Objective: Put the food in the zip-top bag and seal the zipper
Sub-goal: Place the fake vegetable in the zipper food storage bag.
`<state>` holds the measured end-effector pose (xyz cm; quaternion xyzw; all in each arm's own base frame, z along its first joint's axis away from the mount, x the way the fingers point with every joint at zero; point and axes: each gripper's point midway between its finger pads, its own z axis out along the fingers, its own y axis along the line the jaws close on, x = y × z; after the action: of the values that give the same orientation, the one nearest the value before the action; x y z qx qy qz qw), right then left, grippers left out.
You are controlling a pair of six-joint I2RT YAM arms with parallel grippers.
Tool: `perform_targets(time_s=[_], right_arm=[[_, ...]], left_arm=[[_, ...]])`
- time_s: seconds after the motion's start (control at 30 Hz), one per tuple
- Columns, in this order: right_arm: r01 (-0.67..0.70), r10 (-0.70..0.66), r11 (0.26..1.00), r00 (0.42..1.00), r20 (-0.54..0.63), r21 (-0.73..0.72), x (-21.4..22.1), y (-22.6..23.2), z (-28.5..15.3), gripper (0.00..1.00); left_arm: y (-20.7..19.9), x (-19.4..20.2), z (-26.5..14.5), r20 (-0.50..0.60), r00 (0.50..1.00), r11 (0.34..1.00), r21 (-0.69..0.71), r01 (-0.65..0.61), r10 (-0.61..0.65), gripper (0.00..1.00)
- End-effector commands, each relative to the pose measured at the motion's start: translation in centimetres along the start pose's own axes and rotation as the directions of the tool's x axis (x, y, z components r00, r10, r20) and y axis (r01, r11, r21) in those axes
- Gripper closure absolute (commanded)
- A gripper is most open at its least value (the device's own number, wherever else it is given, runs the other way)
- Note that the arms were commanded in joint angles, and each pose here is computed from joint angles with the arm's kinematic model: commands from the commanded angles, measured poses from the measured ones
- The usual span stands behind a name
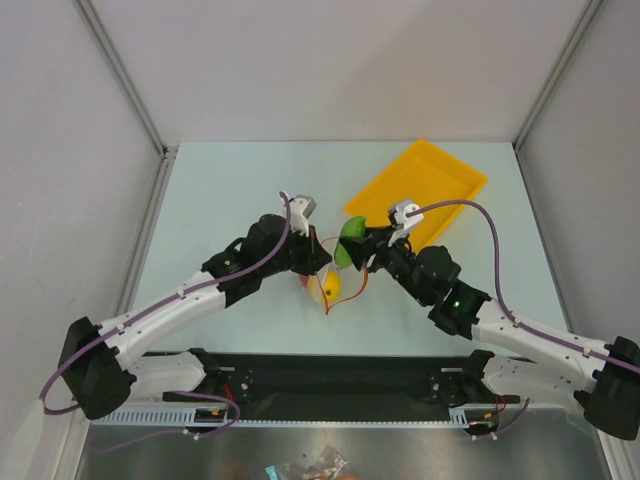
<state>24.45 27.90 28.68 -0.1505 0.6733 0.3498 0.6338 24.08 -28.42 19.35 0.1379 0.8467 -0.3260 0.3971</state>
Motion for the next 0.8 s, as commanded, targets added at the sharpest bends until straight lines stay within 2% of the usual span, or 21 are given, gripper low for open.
perform_targets(time_s=[0.0, 0.17, 0.23, 0.33, 0.4, 0.47, 0.53, 0.57, 0.63, 0.67, 0.7, 0.77], right_arm=[[0.084, -0.1, 0.985, 0.99, 0.1, 0.147, -1.2, -1.9, 0.4, 1.0], [0.187, -0.23, 0.961, 0.949, 0.214, 0.201, -1.2, -1.8, -0.3, 1.0], [0.166, -0.22, 0.966, 0.929, 0.296, 0.197, -1.3, -2.1, -1.2, 1.0], [0.18, -0.224, 0.972, 0.906, 0.36, 0.152, -1.4, -1.5, -1.7, 1.0], [0.197, -0.23, 0.972, 0.909, 0.347, 0.127, -0.2, -1.3, -1.5, 1.0], [0.206, -0.223, 0.975, 0.913, 0.342, 0.084, 0.6, -0.7, -1.3, 0.94], [0.203, -0.198, 0.979, 0.917, 0.347, 0.021, 1.2, 0.4, -1.1, 0.84], [0.2, -0.189, 0.98, 0.917, 0.351, 0.005, 1.1, 0.8, -1.0, 0.71], [0.19, -0.181, 0.982, 0.928, 0.325, 0.005, 1.5, 0.9, -0.8, 0.53], [0.179, -0.175, 0.984, 0.932, 0.316, 0.016, 1.5, 0.9, -0.7, 0.27], [0.189, -0.19, 0.981, 0.941, 0.28, 0.029, 1.6, 0.8, -0.3, 0.18], [0.207, -0.202, 0.978, 0.944, 0.26, 0.009, 0.9, 1.5, -0.6, 0.11]], left_arm=[[-3.9, -2.2, -2.4, 0.046, 0.999, 0.986, 0.164, 0.018, -0.026, 1.0], [-5.5, -2.8, -3.7, 0.046, 0.997, 0.969, 0.243, 0.055, -0.068, 1.0], [-6.6, -2.7, -4.1, 0.017, 0.995, 0.948, 0.306, 0.086, -0.095, 1.0], [-7.3, -2.3, -4.0, -0.022, 0.99, 0.923, 0.36, 0.137, -0.139, 1.0], [-7.4, -1.9, -3.6, -0.039, 0.983, 0.911, 0.372, 0.179, -0.177, 0.99], [-7.6, -1.9, -3.5, -0.055, 0.978, 0.896, 0.395, 0.204, -0.199, 1.0], [-8.0, -2.5, -3.7, -0.044, 0.976, 0.885, 0.415, 0.213, -0.214, 1.0], [-7.9, -2.7, -3.7, -0.038, 0.975, 0.887, 0.408, 0.215, -0.219, 1.0], [-7.7, -3.2, -3.9, -0.02, 0.975, 0.892, 0.4, 0.21, -0.22, 1.0], [-7.5, -3.5, -3.9, -0.001, 0.975, 0.897, 0.39, 0.206, -0.223, 1.0], [-7.4, -4.1, -4.3, 0.023, 0.975, 0.9, 0.39, 0.196, -0.222, 1.0], [-6.0, -4.2, -4.1, 0.051, 0.973, 0.922, 0.333, 0.196, -0.225, 1.0]])
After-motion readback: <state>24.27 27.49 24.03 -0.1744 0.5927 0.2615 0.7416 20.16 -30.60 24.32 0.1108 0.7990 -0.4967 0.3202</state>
